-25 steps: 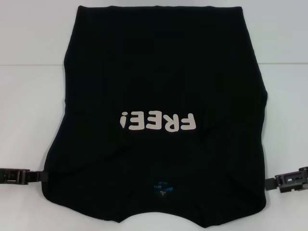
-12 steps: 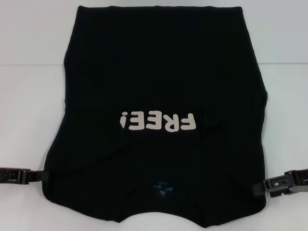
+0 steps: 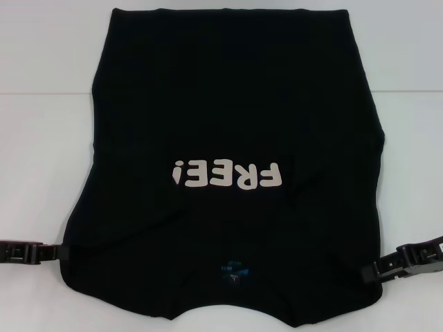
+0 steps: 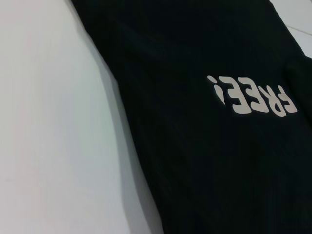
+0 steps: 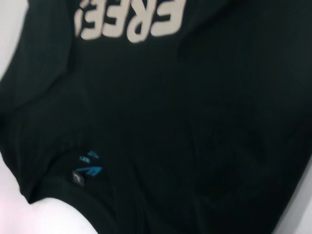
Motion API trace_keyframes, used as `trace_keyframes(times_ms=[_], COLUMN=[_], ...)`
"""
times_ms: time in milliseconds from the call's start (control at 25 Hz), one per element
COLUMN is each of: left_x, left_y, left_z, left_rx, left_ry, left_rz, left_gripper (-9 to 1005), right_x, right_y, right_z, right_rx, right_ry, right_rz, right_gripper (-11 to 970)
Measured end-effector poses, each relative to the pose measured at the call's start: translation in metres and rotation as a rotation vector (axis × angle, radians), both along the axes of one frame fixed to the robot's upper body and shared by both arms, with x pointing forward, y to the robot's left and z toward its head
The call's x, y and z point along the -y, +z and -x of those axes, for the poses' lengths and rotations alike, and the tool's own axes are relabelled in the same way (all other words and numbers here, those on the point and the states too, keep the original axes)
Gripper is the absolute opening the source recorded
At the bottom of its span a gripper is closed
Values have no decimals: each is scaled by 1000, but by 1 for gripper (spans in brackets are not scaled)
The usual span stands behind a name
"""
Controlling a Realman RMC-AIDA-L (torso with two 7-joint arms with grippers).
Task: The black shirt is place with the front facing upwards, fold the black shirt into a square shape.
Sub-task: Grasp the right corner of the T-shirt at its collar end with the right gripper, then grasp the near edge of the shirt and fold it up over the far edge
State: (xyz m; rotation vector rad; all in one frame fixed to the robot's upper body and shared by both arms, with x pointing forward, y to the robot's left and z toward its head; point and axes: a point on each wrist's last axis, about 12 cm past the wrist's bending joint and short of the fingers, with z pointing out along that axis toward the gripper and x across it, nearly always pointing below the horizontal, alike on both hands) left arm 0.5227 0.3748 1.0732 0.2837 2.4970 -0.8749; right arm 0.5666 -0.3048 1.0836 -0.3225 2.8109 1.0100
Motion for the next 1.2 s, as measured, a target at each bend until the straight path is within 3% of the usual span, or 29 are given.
trace_keyframes(times_ms=[120, 480, 760, 1200], left_x=[0, -1, -2, -9], left_y=[0, 1, 5, 8], left_z=[0, -1, 1, 30], left_rx=[1, 4, -3, -35], left_ry=[-1, 1, 0, 25], left_rz=[0, -3, 33, 207], left_gripper=[9, 12, 14, 17], right_x=[-4, -6, 6, 47], right_y=[0, 1, -6, -10], right_z=[-2, -7, 5, 53], right_rx=[1, 10, 35, 112], right_ry=[1, -4, -32, -129], right_rz=[15, 42, 4, -108], right_gripper=[527, 320, 74, 51])
